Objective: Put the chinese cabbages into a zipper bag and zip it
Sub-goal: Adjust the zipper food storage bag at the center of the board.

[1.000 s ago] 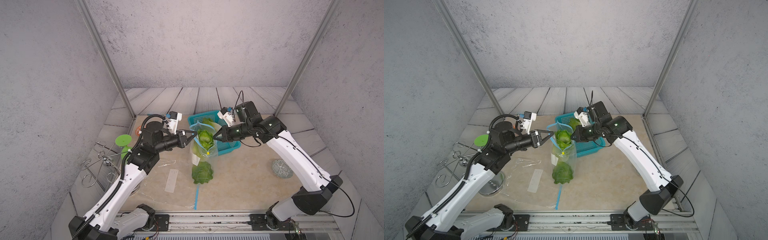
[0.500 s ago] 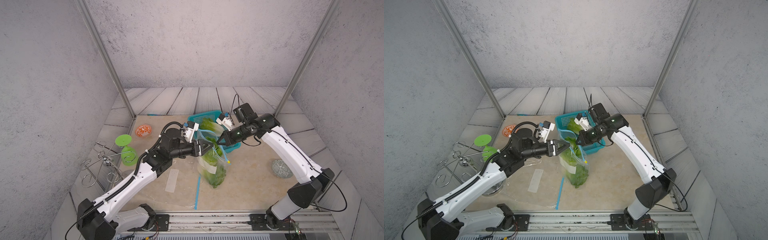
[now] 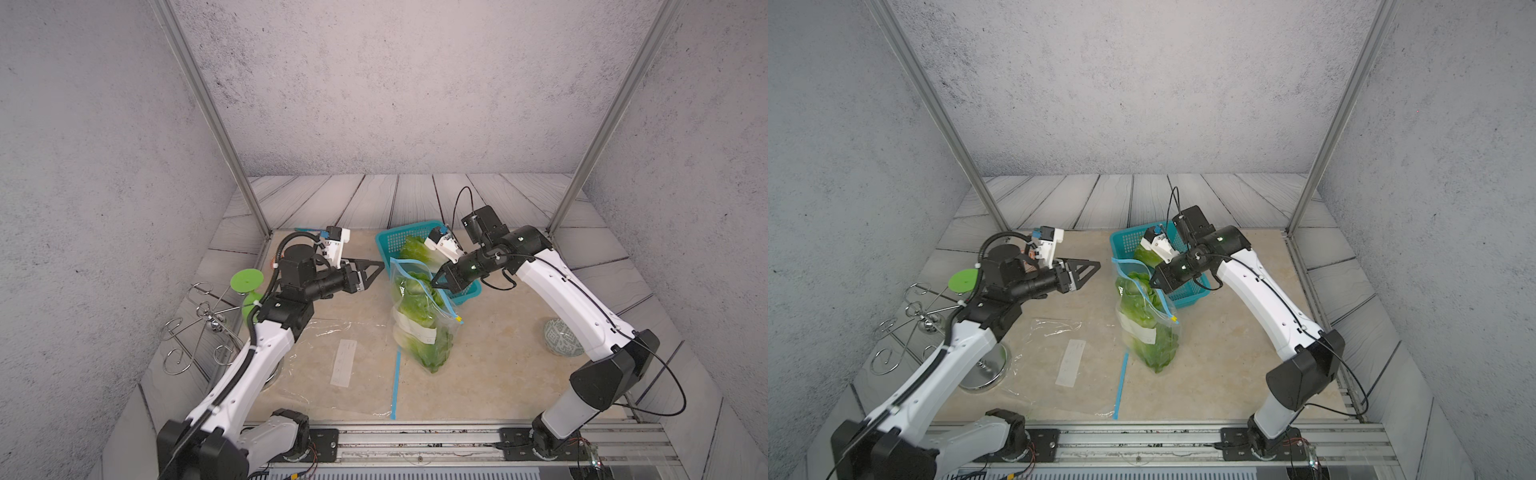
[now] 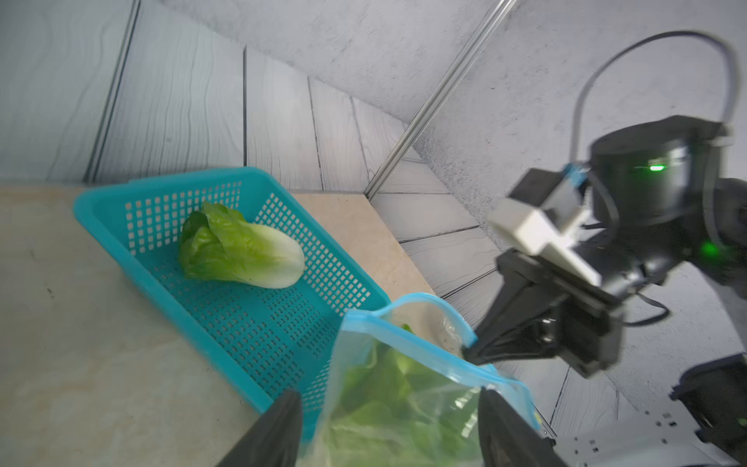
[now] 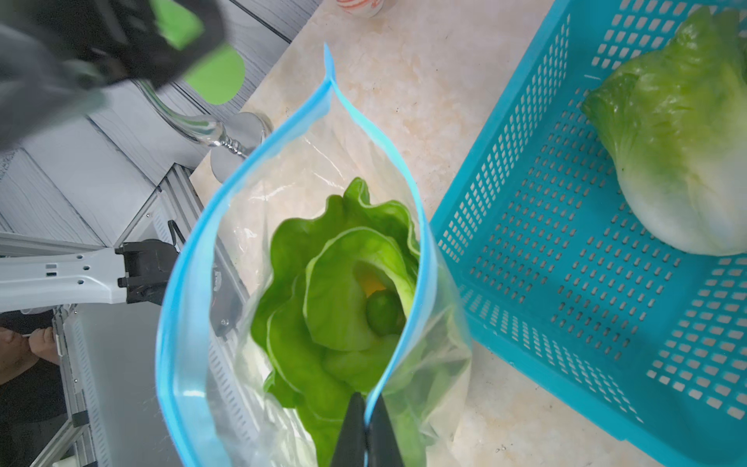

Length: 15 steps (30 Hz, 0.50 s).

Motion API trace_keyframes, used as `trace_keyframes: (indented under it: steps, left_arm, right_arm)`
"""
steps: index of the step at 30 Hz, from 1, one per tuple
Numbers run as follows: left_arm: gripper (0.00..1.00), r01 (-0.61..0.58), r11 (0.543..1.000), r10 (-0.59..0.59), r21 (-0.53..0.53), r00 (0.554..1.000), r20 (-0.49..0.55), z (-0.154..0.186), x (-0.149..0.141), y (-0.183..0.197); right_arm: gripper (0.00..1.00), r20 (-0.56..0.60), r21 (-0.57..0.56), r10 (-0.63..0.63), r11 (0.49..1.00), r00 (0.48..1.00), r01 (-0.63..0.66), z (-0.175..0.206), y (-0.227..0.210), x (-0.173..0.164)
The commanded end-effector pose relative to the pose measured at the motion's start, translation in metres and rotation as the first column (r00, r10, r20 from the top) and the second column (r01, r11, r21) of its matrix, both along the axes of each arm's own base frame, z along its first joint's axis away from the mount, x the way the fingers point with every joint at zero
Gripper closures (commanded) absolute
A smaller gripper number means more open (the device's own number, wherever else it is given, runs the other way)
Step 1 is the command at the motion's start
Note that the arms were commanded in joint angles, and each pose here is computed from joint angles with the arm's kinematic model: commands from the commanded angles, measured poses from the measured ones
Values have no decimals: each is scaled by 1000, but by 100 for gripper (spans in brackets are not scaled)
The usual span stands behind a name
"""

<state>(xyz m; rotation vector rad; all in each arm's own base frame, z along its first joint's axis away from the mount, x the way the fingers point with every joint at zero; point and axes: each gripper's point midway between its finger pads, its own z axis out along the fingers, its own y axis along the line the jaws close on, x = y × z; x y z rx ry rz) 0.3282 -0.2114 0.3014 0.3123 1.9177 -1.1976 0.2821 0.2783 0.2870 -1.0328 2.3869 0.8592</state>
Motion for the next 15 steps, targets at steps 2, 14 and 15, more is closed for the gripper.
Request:
trace_keyframes:
  steps: [2, 14, 15]
  left_arm:
    - [27, 79, 995, -71, -64, 991, 117, 8, 13, -12]
    - [34, 296, 953, -272, -69, 932, 238, 8, 7, -33]
    - [37, 306, 949, -283, -68, 930, 234, 7, 6, -34]
  right_arm:
    - [96, 64, 64, 41, 997, 997, -45, 13, 5, -2]
    - [96, 51, 70, 53, 996, 997, -56, 9, 7, -3]
    - [96, 52, 72, 52, 996, 997, -56, 10, 7, -3]
